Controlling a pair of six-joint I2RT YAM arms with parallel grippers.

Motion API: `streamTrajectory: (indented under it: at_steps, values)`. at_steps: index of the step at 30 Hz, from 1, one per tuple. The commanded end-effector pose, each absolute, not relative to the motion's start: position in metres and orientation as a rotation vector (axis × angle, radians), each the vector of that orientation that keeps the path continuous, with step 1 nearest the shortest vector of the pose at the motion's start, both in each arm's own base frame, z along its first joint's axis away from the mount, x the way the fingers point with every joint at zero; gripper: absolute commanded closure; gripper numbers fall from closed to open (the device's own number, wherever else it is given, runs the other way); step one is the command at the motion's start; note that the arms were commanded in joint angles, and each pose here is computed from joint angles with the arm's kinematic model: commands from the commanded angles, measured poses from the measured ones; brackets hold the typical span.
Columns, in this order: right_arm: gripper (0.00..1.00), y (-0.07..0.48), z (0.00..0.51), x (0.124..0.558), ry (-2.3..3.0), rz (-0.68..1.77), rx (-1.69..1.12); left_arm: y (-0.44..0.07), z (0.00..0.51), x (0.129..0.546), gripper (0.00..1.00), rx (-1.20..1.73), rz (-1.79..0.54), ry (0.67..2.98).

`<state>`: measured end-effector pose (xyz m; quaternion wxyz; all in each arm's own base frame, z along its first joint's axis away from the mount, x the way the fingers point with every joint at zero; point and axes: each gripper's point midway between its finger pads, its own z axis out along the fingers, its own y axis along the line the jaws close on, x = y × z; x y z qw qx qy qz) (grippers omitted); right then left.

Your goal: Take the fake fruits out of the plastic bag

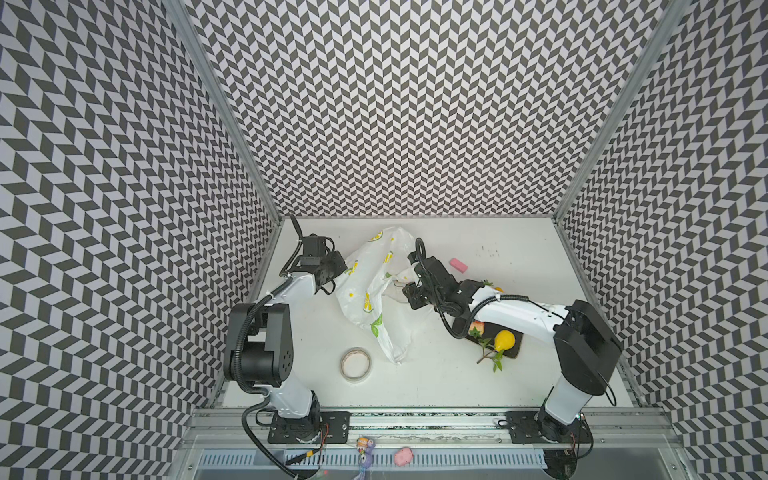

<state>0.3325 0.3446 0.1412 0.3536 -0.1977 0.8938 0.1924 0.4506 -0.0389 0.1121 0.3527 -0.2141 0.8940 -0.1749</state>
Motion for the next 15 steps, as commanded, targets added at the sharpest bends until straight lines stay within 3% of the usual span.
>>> streamTrajectory:
  at_steps: [1,7,15]
  values:
    - [0.68,0.343,0.169,0.322,2.263,0.572,-0.537,-0.038,0.127,0.466,1.00,-0.538,-0.470,2.262]
    - [0.68,0.320,0.186,0.294,2.245,0.567,-0.631,-0.038,0.126,0.470,1.00,-0.537,-0.477,2.260]
    - [0.68,0.251,0.173,0.277,2.389,0.395,-0.482,-0.039,0.124,0.470,1.00,-0.533,-0.489,2.262]
